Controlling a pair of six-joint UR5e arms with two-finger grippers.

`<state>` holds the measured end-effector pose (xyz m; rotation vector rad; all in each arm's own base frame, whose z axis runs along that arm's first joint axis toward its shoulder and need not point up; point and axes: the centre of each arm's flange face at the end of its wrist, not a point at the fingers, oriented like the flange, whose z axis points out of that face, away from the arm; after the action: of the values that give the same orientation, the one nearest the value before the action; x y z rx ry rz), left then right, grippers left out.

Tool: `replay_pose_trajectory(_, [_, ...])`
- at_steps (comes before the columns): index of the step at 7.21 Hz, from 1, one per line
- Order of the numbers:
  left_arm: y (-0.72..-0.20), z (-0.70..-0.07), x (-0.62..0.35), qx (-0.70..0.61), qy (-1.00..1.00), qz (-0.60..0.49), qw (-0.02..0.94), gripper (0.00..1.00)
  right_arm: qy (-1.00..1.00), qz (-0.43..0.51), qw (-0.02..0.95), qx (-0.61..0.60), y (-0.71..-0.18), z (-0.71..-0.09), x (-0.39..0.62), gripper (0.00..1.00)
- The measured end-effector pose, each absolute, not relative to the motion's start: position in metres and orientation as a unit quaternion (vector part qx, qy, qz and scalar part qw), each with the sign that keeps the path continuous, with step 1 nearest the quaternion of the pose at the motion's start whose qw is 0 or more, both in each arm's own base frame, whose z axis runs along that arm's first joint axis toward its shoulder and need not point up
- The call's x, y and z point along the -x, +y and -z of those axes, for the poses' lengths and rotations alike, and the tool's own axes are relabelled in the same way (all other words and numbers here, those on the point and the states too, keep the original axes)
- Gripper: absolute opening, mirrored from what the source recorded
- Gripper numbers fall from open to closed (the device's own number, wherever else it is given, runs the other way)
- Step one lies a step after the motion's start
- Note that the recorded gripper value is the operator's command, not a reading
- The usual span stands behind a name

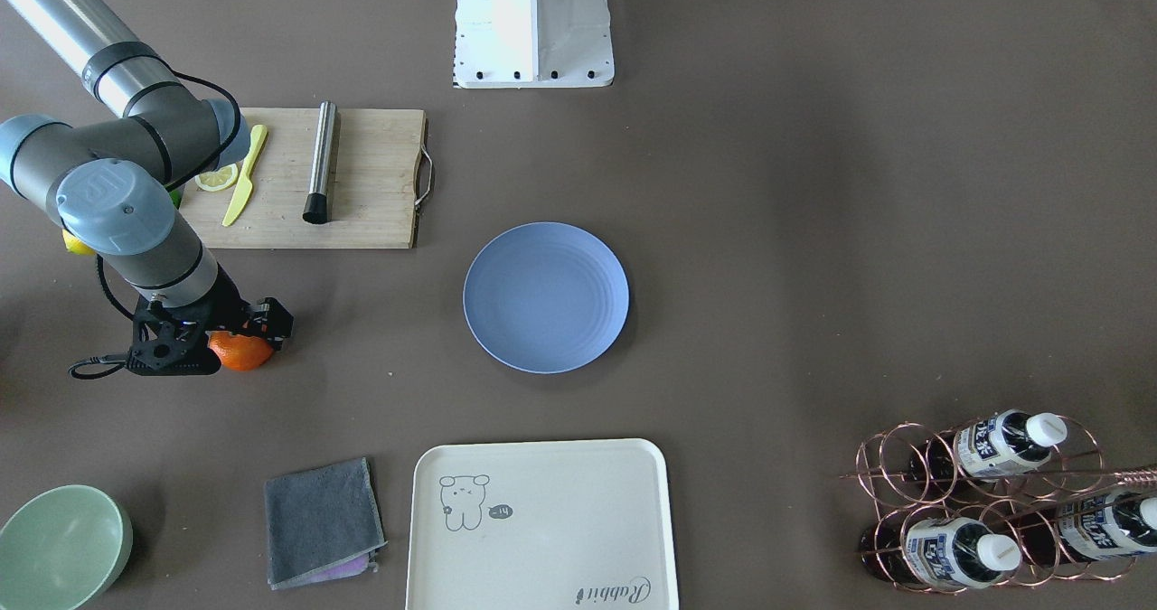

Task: Pick orange to plate
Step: 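Withdraw the left arm while the right gripper lowers onto the orange and grasps it, then carry the orange with the right gripper over the blue plate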

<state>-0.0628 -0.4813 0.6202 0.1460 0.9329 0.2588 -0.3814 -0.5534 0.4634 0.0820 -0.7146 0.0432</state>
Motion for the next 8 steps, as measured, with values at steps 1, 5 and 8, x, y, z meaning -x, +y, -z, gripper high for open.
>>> replay_pose_trajectory(1, [-0.481, -0.62, 0.063, -0.07, 0.448, -0.124, 0.883, 0.98, -0.351, -0.032, 0.935, -0.039, -0.553, -0.462, 0.383, 0.0])
replay_pose_trajectory(5, [-0.481, -0.621, 0.063, -0.07, 0.448, -0.124, 0.883, 0.98, -0.373, -0.069, 0.924, -0.04, -0.549, -0.386, 0.411, 0.0])
replay_pose_trajectory(8, [-0.48, -0.62, 0.063, -0.07, 0.448, -0.124, 0.883, 0.98, -0.38, -0.147, 0.913, -0.005, -0.523, -0.245, 0.514, 0.0])
